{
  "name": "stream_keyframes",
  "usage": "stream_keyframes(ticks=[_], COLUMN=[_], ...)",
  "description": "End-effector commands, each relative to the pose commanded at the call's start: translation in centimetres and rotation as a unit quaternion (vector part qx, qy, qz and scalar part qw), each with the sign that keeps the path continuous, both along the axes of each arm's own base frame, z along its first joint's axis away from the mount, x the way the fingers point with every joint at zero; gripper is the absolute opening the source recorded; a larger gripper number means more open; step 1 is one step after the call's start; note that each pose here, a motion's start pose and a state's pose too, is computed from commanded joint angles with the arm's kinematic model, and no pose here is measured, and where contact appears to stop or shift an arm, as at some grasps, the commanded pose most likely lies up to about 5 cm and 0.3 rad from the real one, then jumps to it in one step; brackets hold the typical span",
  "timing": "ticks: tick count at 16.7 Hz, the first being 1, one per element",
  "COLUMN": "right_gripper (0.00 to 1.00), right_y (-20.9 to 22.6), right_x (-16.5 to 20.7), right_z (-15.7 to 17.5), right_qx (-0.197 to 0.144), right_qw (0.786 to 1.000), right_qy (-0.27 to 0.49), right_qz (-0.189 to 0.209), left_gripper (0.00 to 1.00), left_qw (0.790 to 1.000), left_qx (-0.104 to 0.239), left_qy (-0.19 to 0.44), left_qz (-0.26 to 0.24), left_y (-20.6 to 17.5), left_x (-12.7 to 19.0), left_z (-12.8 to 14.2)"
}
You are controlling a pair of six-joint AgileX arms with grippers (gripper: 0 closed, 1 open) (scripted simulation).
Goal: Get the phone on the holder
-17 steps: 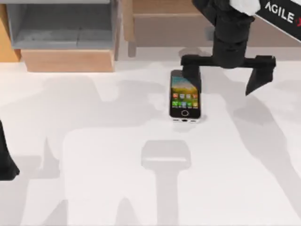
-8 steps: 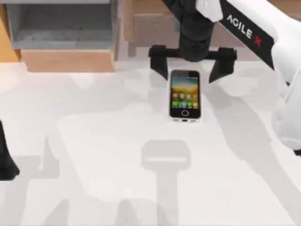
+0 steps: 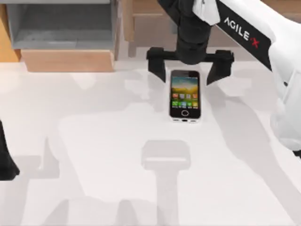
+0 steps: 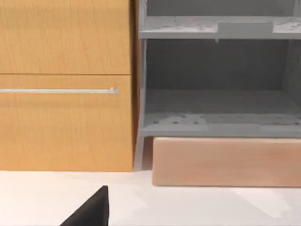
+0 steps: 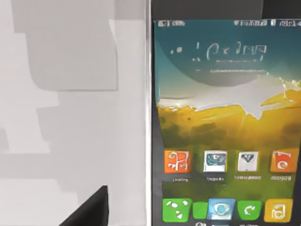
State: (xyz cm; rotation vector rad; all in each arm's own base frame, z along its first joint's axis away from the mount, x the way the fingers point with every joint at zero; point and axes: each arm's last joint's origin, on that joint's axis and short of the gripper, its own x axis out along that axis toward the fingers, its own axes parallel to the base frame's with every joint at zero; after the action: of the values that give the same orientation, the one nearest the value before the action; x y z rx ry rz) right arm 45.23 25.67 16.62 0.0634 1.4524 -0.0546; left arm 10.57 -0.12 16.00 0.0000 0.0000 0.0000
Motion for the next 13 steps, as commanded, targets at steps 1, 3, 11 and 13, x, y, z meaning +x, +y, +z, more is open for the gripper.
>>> stream_keyframes(ticks=[1,3,11,13], right_gripper=[1.0,1.0,1.0,1.0], right_y=[0.2,0.4,-0.3,-0.3], right_x=[0.0,0.2,1.0,1.0], right_z=[-0.7,-2.4,-7.2,-7.2], right_qx=[0.0,0.0,0.0,0.0], right_qw=[1.0,1.0,1.0,1.0], right_qy=[0.0,-0.001,-0.001,-0.001], right_qz=[0.0,0.0,0.0,0.0], left_gripper=[1.0,1.0,1.0,1.0], left_qw=[1.0,1.0,1.0,1.0], left_qx=[0.0,0.0,0.0,0.0], left_qy=[0.0,0.0,0.0,0.0], left_qz=[0.0,0.0,0.0,0.0], left_y=[0.0,0.0,0.0,0.0], left_x=[0.0,0.0,0.0,0.0], left_z=[0.0,0.0,0.0,0.0])
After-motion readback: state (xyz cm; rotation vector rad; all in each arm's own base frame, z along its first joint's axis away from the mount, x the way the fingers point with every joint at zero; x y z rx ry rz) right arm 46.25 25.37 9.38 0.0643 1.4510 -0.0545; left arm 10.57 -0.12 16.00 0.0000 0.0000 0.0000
